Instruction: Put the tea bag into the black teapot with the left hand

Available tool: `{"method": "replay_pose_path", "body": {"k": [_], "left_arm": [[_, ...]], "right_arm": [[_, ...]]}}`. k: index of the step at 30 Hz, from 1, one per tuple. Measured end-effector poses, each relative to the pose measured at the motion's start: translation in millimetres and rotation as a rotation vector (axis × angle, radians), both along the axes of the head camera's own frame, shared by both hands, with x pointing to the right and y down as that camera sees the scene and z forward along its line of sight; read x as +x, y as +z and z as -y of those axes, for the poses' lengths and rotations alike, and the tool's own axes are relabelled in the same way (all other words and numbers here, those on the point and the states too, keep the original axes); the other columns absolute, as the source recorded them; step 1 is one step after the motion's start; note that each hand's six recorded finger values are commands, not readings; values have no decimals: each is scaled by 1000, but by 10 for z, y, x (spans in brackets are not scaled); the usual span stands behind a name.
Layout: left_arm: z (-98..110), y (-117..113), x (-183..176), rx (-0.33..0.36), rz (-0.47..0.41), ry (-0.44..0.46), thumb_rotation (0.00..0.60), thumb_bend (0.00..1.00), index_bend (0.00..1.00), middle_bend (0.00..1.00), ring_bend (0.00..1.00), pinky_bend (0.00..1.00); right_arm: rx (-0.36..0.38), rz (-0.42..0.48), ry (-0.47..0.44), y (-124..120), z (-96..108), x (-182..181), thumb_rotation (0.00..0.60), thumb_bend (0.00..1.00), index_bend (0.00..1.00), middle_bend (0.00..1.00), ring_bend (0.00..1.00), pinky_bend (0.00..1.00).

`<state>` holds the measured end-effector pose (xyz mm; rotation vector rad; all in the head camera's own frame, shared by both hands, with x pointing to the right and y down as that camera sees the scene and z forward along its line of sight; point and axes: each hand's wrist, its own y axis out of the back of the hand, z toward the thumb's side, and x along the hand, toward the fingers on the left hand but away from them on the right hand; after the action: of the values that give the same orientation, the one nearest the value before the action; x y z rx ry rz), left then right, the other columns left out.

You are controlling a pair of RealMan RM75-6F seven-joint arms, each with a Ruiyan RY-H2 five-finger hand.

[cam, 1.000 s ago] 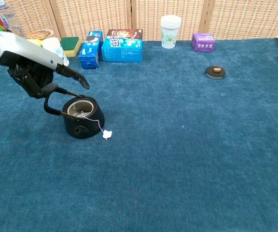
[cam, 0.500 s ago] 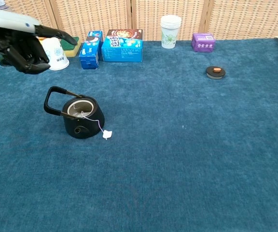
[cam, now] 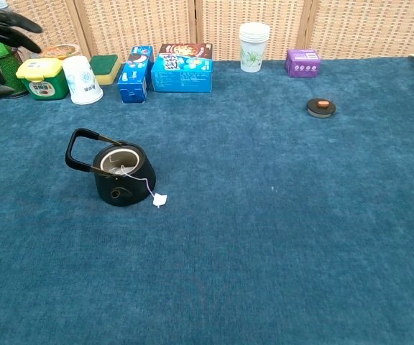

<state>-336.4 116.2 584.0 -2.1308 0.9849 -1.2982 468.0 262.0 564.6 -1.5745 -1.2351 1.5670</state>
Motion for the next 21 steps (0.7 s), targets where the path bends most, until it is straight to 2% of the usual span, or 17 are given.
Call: {"method": "replay_pose_path", "body": {"k": [13,21], "left_arm": [[-390,-246,-750,116,80,-194,600,405,0,112,47,272],[-749,-351,-1072,116,142,-258,600,407,0,112,47,272]], "right_arm": [[24,-21,-106,-11,257,-273,600,97,311,289,275,203],[22,-17,-162,-6,372,-480,600,100,311,289,275,202]]}}
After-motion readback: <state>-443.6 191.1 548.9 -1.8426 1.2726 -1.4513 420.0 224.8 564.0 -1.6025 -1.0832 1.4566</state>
